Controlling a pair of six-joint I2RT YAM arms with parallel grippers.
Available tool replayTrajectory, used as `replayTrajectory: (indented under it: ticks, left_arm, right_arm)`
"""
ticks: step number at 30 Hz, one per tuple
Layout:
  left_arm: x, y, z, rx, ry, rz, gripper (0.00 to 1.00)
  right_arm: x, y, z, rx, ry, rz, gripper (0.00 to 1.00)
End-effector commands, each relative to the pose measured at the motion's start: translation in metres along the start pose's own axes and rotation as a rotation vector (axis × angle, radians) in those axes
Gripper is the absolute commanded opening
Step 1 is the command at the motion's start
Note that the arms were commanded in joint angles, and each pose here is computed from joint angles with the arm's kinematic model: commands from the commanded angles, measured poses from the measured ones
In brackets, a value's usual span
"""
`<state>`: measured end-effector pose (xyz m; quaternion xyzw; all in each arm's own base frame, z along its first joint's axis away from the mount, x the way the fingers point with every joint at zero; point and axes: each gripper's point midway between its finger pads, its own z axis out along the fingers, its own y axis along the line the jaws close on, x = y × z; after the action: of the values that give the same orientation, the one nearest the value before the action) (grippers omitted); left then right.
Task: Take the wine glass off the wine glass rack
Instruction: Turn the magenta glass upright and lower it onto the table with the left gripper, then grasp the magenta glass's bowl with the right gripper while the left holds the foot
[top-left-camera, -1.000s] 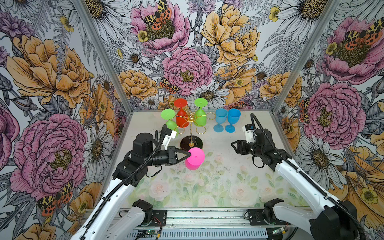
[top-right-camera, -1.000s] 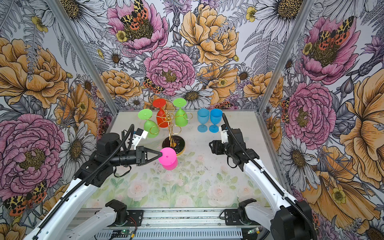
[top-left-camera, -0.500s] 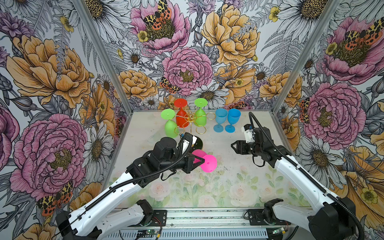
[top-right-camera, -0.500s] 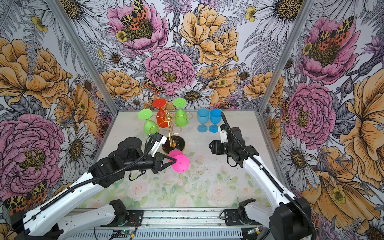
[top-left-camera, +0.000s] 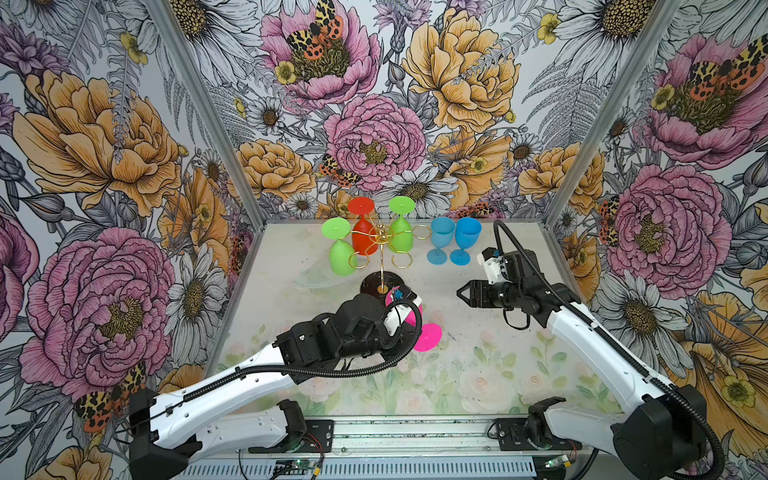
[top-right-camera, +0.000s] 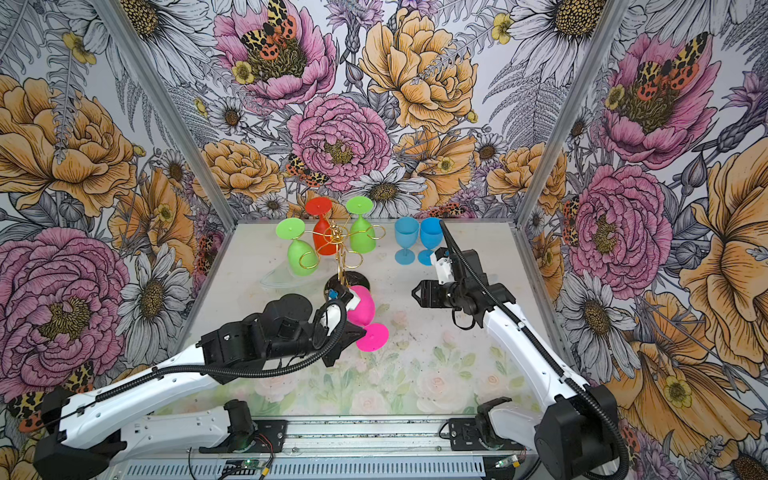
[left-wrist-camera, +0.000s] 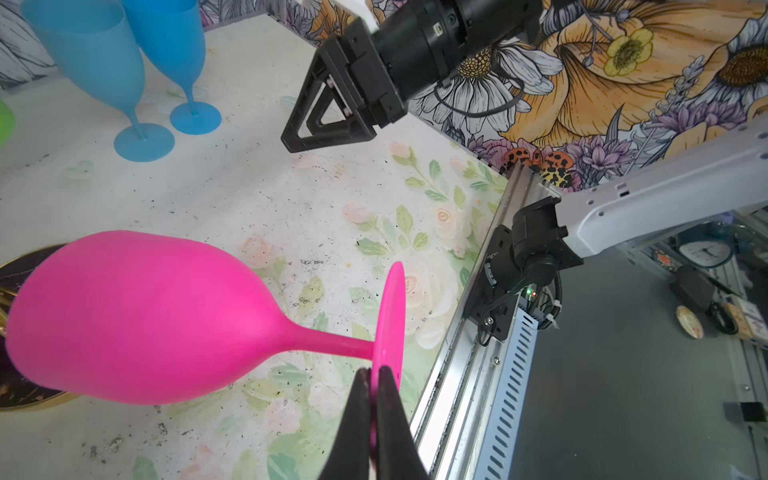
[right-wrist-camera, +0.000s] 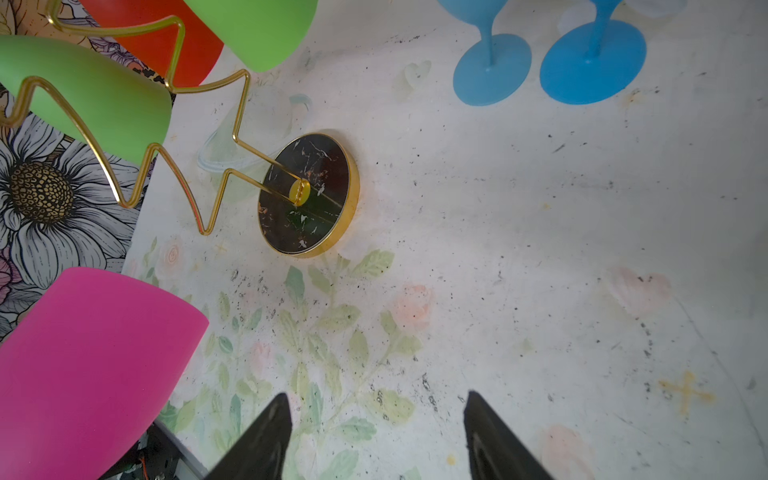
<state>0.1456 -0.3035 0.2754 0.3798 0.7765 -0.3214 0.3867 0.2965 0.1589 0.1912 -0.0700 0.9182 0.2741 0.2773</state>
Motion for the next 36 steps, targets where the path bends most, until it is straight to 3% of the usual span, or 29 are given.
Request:
replayTrajectory:
  ticks: [1, 9, 27, 36]
  left_arm:
    - [-0.001, 0.004, -0.001, -0.076, -0.047, 0.165, 0.00]
    - [0.018, 0.008, 0.002, -0.174, -0.052, 0.377, 0.00]
    - [0.070, 0.007, 0.008, -0.399, 0.098, 1.043, 0.00]
    - [0.079, 0.025, 0.006, -0.555, 0.158, 1.269, 0.00]
  right_arm:
    - [-0.009, 0.018, -0.008, -0.061, -0.006, -0.018, 0.67]
    - [-0.015, 0.038, -0.014, -0.152, 0.000, -0.007, 0.67]
    - [-0.039, 0.090, -0.045, -0.367, -0.018, -0.018, 0.66]
    - [-0.049, 0.103, -0.043, -0.426, 0.011, -0.029, 0.66]
